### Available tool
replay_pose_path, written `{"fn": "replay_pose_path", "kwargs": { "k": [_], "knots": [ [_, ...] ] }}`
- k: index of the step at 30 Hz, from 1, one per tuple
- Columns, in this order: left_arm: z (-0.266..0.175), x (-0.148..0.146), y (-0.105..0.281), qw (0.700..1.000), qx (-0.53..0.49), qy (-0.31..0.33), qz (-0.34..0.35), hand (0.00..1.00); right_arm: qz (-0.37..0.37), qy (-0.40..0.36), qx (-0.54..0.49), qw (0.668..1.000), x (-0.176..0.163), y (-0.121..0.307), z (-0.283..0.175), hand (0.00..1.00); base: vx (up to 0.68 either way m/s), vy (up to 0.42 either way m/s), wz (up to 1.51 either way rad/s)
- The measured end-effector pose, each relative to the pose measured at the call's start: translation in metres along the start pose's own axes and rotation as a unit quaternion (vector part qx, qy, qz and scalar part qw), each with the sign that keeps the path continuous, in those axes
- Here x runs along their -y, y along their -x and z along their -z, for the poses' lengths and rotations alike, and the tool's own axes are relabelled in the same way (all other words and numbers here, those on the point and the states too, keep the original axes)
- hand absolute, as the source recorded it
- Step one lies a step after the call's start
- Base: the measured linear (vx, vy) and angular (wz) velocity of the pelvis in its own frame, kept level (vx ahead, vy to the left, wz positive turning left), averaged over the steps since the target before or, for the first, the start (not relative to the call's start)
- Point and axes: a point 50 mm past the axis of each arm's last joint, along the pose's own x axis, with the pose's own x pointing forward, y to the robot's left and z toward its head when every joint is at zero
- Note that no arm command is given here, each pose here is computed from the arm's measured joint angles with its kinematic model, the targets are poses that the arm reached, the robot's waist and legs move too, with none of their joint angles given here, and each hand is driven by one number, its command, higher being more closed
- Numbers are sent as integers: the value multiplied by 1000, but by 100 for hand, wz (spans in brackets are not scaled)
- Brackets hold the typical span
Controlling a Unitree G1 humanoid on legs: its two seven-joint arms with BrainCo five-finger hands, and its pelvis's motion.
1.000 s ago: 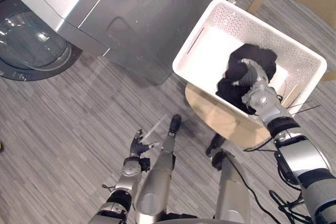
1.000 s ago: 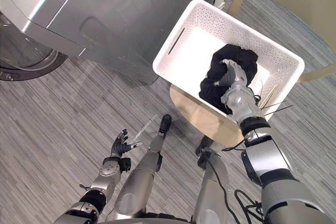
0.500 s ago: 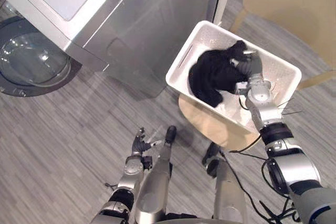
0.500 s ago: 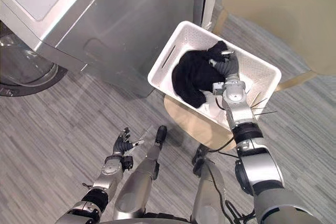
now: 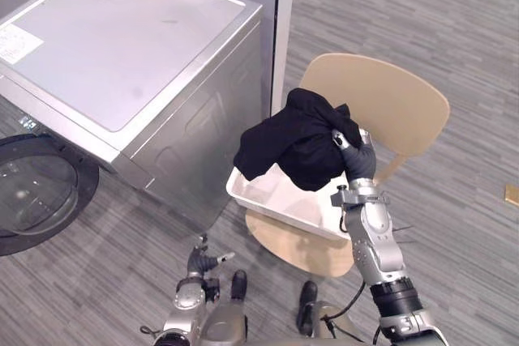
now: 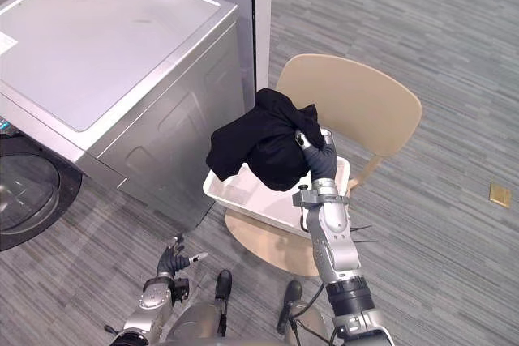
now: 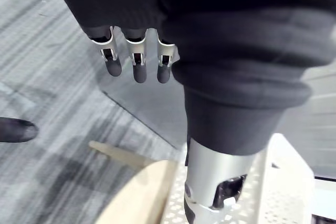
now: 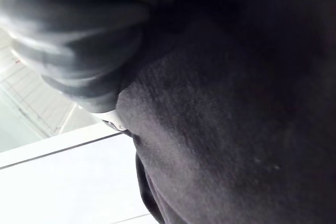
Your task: Pick up the laundry basket with both hands and put the clothes into the washing machine.
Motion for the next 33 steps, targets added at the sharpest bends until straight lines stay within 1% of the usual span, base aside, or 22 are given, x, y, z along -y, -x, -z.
{"fn": "replay_pose_path", "kwargs": {
  "k": [2,3,4,5,8,9,12,15,18,19,21,23,27,29,33],
  "knots": [
    [-11,-5,-1,1000,26,10,-10,0,2,14,-7,1000,1,8,3,100,-50,-66,109],
    [-14,-9,4,999,41,12,-15,0,-5,19,-9,1000,-4,9,5,100,-58,-212,97],
    [-19,-14,7,998,58,12,-20,0,-18,27,-7,999,-10,8,5,100,-135,-253,81],
    [-27,-13,9,997,78,16,-17,0,-34,52,2,998,-15,5,3,100,-214,-202,41],
    [-30,0,20,994,97,41,-5,0,-62,87,19,994,-21,-3,-3,100,-236,-147,28],
    [-30,8,23,994,98,50,6,0,-63,101,18,993,-20,-6,-2,100,-335,-181,73],
    [-56,29,33,984,157,60,51,0,-52,139,-1,989,-9,-7,5,100,-285,-79,105],
    [-78,32,32,975,206,43,67,0,-54,153,-1,987,-6,-8,5,100,-312,2,123],
    [-89,31,35,968,240,33,67,0,-74,163,-6,984,-10,-6,7,100,-153,104,23],
    [-99,36,36,962,262,35,72,0,-77,167,-9,983,-9,-4,8,100,-110,257,43],
    [-117,47,36,950,300,18,90,0,-78,168,-11,983,-7,-3,8,100,-74,263,56],
    [-131,52,36,937,333,-18,104,0,-91,159,-18,983,-13,0,12,100,-14,161,41],
    [-139,62,41,921,364,-69,123,0,-144,144,-31,979,-35,6,21,100,19,111,8],
    [-150,69,43,905,391,-97,136,0,-185,138,-37,972,-51,10,25,100,-6,66,-9],
    [-158,78,43,888,413,-140,148,0,-239,122,-51,962,-71,18,32,100,-16,14,-15]
  ]
}}
